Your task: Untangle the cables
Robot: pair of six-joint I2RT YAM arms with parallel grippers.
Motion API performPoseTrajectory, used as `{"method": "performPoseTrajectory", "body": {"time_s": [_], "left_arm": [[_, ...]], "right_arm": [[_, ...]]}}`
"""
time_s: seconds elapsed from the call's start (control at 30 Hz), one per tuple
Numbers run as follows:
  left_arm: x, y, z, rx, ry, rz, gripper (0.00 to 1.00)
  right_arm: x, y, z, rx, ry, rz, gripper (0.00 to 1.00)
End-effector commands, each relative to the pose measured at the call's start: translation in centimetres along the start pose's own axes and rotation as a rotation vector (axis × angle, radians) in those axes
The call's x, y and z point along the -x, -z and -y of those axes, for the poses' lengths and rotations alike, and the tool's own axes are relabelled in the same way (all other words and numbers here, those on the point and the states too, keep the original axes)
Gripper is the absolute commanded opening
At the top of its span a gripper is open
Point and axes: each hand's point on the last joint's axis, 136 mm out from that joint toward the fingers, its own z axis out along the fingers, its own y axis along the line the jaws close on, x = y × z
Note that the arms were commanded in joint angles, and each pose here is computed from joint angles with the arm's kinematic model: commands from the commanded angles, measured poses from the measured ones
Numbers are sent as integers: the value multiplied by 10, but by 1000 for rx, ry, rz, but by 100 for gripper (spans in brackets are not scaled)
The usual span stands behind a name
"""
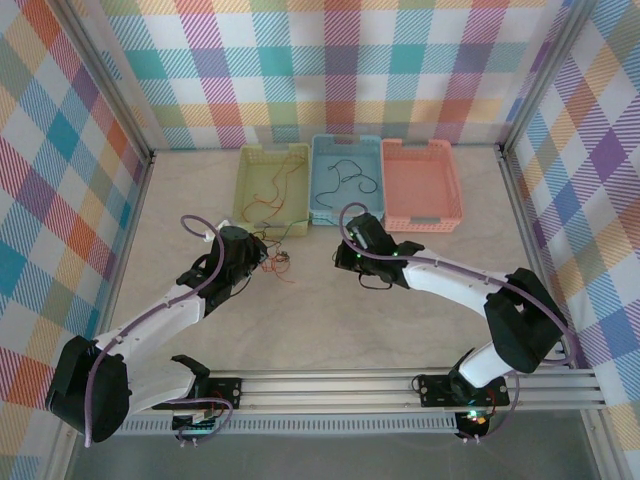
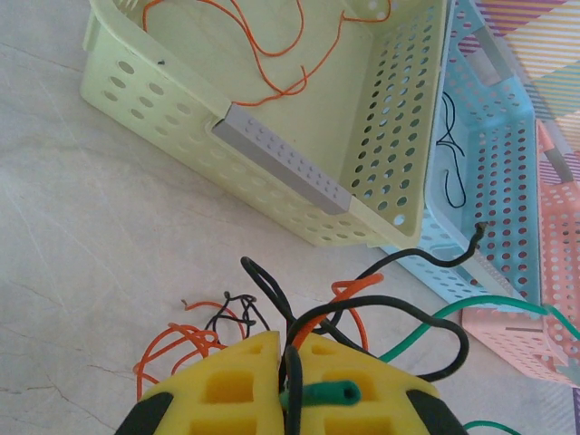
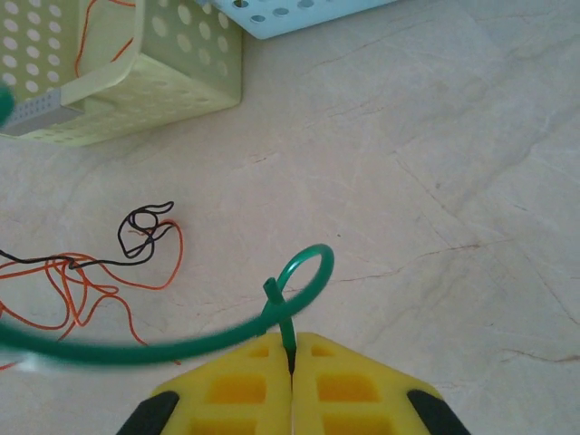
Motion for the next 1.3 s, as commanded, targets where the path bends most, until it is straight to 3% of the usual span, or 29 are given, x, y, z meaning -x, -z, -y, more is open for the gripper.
{"method": "performPoseTrajectory", "body": {"time_s": [0.0,0.17,0.3,0.43,0.7,0.9,1.0,1.13,1.2,1.27], "left_arm": [[10,5,0,1,-12,34,0],[15,8,-11,57,-16,64,0],[18,11,-17,87,-15,82,0],[17,10,-18,94,-14,81,0],[16,8,-19,100,-19,76,0],[14,4,-18,97,-24,63,0],[13,4,-16,87,-25,55,0],[11,3,-13,70,-31,43,0],[9,3,-10,58,-31,30,0],[8,3,-6,42,-37,24,0]], "right_arm": [[9,14,-2,18,33,34,3],[18,37,16,66,36,94,0],[34,62,46,135,-49,180,0],[52,96,51,243,-43,290,0],[74,152,62,234,7,457,0],[79,161,70,194,30,460,0],[73,157,61,210,111,386,1],[62,153,45,256,257,287,46],[63,153,43,267,260,289,56],[64,157,31,331,290,298,59]]}}
